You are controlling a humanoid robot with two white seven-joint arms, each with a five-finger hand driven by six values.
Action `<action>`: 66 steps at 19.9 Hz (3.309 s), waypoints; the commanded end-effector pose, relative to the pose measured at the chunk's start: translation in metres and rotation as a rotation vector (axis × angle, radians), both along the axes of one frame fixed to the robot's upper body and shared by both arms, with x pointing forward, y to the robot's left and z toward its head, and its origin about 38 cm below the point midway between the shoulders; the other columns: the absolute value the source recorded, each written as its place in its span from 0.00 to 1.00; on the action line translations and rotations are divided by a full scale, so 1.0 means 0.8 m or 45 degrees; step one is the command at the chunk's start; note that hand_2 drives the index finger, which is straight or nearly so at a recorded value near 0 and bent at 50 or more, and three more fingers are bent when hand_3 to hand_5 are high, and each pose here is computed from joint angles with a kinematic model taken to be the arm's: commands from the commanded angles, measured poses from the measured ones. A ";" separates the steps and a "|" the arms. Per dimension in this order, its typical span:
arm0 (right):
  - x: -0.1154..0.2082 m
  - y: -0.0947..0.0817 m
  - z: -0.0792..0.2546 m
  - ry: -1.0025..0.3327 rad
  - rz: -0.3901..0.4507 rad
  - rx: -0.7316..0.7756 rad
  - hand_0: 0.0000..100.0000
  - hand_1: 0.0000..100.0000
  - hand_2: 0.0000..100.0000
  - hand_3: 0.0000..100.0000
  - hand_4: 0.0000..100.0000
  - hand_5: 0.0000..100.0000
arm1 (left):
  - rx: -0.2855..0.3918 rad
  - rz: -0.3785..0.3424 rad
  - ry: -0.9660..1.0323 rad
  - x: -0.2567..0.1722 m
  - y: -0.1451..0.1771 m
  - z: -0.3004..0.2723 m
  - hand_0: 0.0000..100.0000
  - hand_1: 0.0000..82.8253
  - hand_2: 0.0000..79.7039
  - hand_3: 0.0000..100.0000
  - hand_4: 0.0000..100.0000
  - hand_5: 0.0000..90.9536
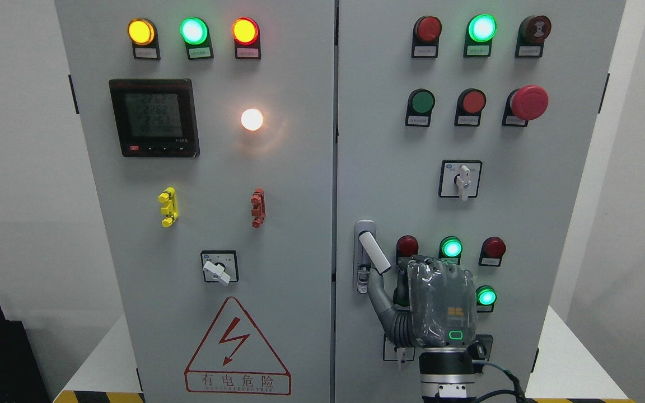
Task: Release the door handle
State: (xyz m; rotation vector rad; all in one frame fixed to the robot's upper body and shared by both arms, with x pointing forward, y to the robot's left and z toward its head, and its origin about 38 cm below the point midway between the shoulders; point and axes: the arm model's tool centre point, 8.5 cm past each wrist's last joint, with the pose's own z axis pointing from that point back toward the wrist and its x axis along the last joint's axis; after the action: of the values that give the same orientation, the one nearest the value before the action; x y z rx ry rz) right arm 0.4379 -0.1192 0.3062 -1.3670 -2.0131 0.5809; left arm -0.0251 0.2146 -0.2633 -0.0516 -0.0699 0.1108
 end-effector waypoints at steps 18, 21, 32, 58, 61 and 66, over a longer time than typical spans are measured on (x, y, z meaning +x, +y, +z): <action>0.000 -0.011 0.004 -0.012 -0.027 0.011 0.56 0.41 1.00 1.00 1.00 0.98 | -0.002 -0.016 -0.020 0.007 0.000 0.000 0.12 0.47 0.00 0.00 0.00 0.00; 0.001 -0.012 0.005 -0.014 -0.029 0.012 0.56 0.41 1.00 1.00 1.00 0.98 | -0.002 -0.016 -0.020 0.007 0.000 0.000 0.12 0.47 0.00 0.00 0.00 0.00; 0.002 -0.016 0.010 -0.024 -0.037 0.015 0.57 0.40 1.00 1.00 1.00 0.98 | -0.002 -0.016 -0.020 0.007 0.000 0.000 0.12 0.47 0.00 0.00 0.00 0.00; 0.003 -0.018 0.024 -0.055 -0.039 0.020 0.57 0.40 1.00 1.00 1.00 0.98 | -0.002 -0.016 -0.020 0.007 0.000 0.000 0.12 0.47 0.00 0.00 0.00 0.00; 0.003 -0.018 0.024 -0.055 -0.039 0.020 0.58 0.40 1.00 1.00 1.00 0.98 | -0.002 -0.016 -0.020 0.007 0.000 0.000 0.12 0.47 0.00 0.00 0.00 0.00; 0.003 -0.018 0.024 -0.055 -0.039 0.020 0.58 0.40 1.00 1.00 1.00 0.98 | -0.002 -0.016 -0.020 0.007 0.000 0.000 0.12 0.47 0.00 0.00 0.00 0.00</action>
State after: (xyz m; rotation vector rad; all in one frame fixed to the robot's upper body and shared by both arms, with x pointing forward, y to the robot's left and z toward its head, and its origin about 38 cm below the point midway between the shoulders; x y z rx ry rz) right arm 0.4401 -0.1333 0.3253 -1.4093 -2.0223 0.5261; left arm -0.0251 0.2145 -0.2633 -0.0524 -0.0699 0.1108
